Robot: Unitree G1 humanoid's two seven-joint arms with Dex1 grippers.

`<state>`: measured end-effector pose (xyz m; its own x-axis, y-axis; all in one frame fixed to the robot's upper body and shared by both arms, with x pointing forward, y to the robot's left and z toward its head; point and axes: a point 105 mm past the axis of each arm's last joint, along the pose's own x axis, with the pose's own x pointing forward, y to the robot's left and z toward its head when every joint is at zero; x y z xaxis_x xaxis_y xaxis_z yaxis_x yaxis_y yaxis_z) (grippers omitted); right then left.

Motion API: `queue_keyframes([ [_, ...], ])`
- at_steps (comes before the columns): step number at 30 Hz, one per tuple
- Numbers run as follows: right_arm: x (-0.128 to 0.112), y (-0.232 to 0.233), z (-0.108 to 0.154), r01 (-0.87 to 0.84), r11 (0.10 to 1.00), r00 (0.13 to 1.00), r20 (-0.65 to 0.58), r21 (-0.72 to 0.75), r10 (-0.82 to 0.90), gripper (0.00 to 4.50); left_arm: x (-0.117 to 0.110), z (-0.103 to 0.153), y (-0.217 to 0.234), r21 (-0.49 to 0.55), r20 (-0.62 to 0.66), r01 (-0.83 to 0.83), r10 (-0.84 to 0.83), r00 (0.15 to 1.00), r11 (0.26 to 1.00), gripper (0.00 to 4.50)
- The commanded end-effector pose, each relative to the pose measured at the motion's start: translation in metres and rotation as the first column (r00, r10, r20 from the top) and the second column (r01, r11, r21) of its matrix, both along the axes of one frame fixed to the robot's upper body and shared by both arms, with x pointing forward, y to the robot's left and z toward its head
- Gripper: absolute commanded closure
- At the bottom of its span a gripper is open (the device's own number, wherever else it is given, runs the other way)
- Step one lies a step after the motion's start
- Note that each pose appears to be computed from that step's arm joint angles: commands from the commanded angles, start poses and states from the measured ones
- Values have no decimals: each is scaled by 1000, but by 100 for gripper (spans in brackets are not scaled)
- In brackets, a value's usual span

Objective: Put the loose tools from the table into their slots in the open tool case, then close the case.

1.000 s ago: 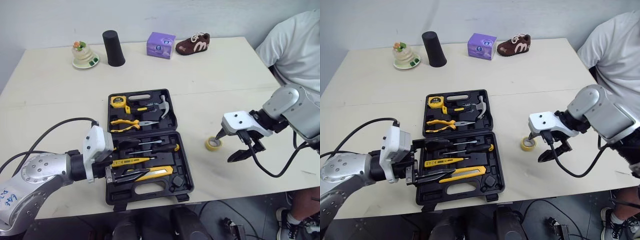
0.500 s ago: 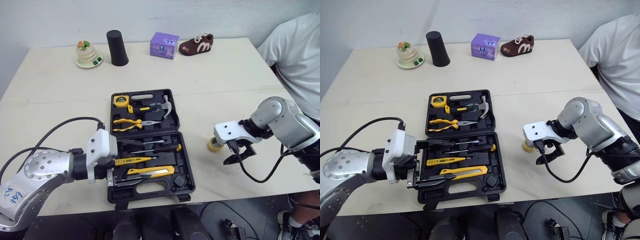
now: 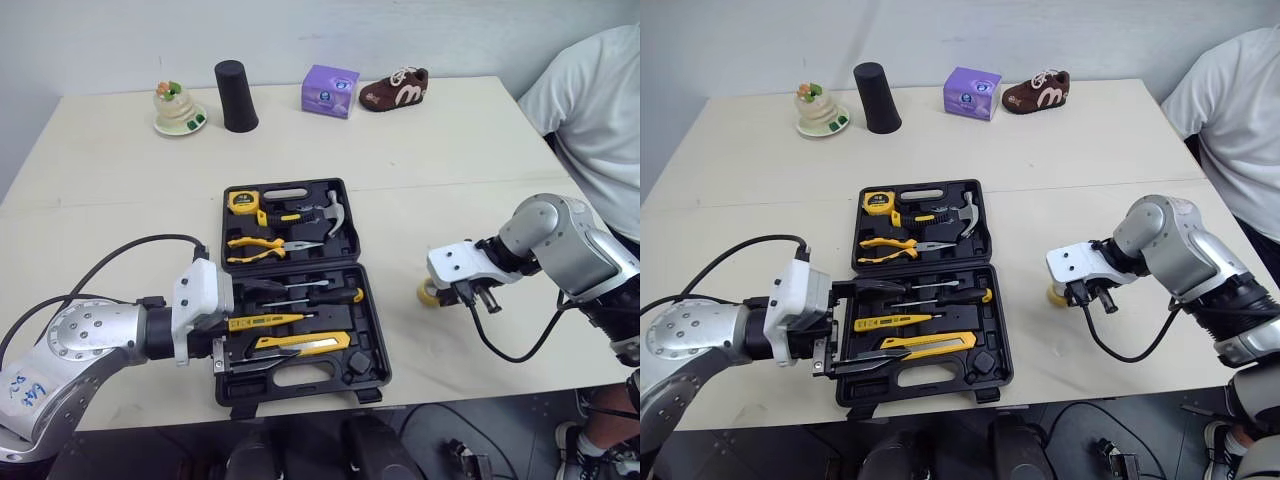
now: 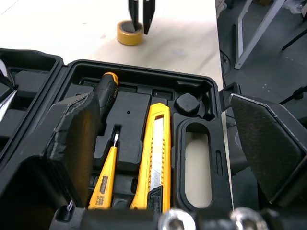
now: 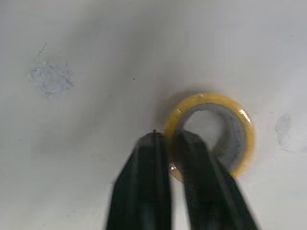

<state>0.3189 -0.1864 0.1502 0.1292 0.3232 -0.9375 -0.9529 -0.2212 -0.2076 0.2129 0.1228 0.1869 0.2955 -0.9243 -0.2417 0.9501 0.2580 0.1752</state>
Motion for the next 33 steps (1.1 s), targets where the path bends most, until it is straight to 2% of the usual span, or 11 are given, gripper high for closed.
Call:
queue_keyframes([
  [1, -8, -4, 13, -73, 997, 997, 7, -18, 73, 447, -5, 9, 1, -73, 16, 12, -11, 1000, 997, 0],
  [5, -15, 8, 28, -162, 986, 987, 24, 25, 161, 447, -3, 4, 11, -23, 118, 11, -8, 993, 1000, 0],
  [9, -35, 44, 42, -258, 955, 965, -12, 144, 263, 447, -8, -9, 21, 36, 110, 36, -40, 993, 999, 0],
  [12, -66, 78, 43, -303, 893, 916, -156, 332, 369, 447, -29, -19, 25, 55, 75, 145, -149, 986, 988, 0],
  [14, -72, 83, 33, -368, 878, 888, -165, 307, 430, 447, -29, -18, 26, 24, 81, 123, -124, 989, 992, 0],
  [17, -76, 95, 25, -425, 854, 856, -173, 300, 487, 447, -29, -22, 29, 29, 72, 94, -95, 993, 995, 0],
  [21, -83, 110, 7, -488, 829, 810, -211, 273, 547, 447, -39, -32, 29, 8, 21, 45, -45, 999, 999, 0],
  [27, -79, 101, -10, -517, 839, 806, -234, 168, 544, 447, -46, -38, 34, 13, -1, -15, 15, 1000, 1000, 0],
  [33, -75, 105, -13, -518, 840, 811, -218, 162, 543, 447, -42, -36, 35, 18, 10, -37, 37, 999, 999, 0],
])
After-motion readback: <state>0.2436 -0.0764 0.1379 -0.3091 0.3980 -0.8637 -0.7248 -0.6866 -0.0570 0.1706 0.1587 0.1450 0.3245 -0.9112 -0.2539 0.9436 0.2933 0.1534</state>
